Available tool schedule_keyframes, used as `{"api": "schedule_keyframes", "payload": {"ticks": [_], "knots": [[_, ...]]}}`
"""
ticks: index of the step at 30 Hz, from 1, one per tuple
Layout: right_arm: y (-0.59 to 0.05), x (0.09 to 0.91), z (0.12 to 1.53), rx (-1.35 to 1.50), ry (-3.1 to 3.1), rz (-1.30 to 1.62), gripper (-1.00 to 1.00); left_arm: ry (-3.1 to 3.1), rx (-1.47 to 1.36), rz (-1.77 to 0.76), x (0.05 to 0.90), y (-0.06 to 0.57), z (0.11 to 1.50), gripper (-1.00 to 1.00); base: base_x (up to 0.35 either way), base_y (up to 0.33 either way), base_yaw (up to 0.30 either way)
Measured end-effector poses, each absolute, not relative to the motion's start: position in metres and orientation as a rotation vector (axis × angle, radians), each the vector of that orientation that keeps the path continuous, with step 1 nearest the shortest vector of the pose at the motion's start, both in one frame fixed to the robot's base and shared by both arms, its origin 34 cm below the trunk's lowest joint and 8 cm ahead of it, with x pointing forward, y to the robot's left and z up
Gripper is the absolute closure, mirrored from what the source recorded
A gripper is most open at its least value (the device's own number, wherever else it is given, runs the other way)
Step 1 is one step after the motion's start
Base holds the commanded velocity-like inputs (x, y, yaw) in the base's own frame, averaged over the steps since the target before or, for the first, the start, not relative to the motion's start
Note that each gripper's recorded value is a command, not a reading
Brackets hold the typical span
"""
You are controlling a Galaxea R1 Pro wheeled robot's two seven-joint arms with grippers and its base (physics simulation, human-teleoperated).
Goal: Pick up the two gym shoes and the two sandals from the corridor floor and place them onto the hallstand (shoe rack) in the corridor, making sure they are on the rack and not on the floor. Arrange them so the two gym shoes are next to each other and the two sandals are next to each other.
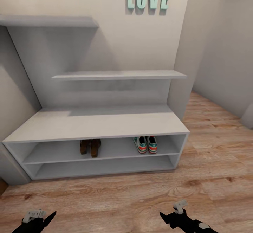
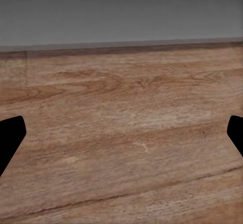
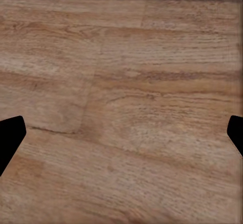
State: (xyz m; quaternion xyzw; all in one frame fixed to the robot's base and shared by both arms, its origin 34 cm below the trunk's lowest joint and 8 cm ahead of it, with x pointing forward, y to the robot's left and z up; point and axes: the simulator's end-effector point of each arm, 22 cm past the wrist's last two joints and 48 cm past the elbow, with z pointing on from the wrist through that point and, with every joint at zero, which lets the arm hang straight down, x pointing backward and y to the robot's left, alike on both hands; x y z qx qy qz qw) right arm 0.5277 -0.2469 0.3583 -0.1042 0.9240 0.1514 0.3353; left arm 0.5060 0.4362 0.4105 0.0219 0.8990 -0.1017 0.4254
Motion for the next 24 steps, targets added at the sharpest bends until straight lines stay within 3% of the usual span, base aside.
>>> {"api": "schedule_keyframes", "payload": {"ticks": [24], "knots": [[-0.248, 0.535, 0.407, -0.274, 2.413, 0.383, -1.0, 2.267, 0.036, -0.258, 0.508, 0.434, 0.454, -1.0, 0.0, 0.0, 0.0]]}}
